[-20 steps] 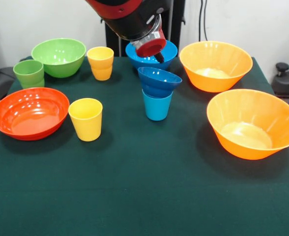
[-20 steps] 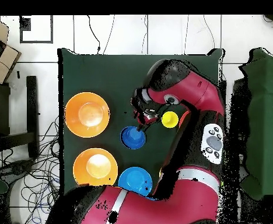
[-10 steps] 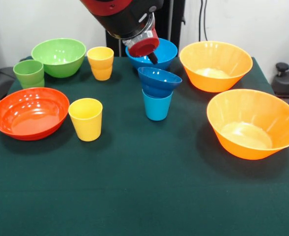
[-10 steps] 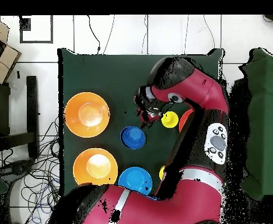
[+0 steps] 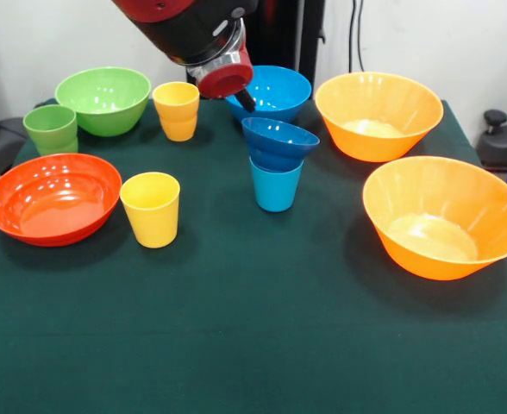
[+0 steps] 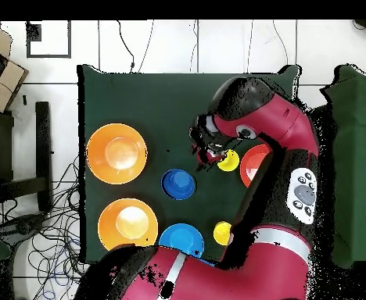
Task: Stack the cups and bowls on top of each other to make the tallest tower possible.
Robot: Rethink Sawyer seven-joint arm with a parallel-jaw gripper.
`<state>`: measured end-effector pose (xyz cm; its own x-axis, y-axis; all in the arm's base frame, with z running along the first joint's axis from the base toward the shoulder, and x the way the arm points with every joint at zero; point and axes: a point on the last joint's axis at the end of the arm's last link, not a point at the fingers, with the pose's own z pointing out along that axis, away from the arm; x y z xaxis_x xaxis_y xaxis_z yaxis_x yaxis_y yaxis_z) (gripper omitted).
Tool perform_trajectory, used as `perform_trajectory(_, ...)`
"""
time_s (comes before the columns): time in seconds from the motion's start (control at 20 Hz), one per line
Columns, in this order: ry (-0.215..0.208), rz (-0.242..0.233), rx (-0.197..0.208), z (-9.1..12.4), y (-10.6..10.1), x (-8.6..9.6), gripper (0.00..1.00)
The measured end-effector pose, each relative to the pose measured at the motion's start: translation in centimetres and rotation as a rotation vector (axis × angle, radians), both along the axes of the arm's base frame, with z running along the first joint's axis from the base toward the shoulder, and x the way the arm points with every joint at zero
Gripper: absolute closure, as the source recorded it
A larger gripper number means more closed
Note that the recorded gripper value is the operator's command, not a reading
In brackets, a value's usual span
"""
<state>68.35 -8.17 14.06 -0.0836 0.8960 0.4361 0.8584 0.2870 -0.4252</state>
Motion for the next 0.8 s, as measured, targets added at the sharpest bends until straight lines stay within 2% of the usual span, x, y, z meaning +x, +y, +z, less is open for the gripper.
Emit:
perform_trajectory(0.35, 0.008, -0.002, -0.008, 0.6, -0.2, -0.7, 0.00)
perform_trajectory(0.8, 0.047, -0.029, -0.004, 1.2, -0.4, -3.1, 0.00)
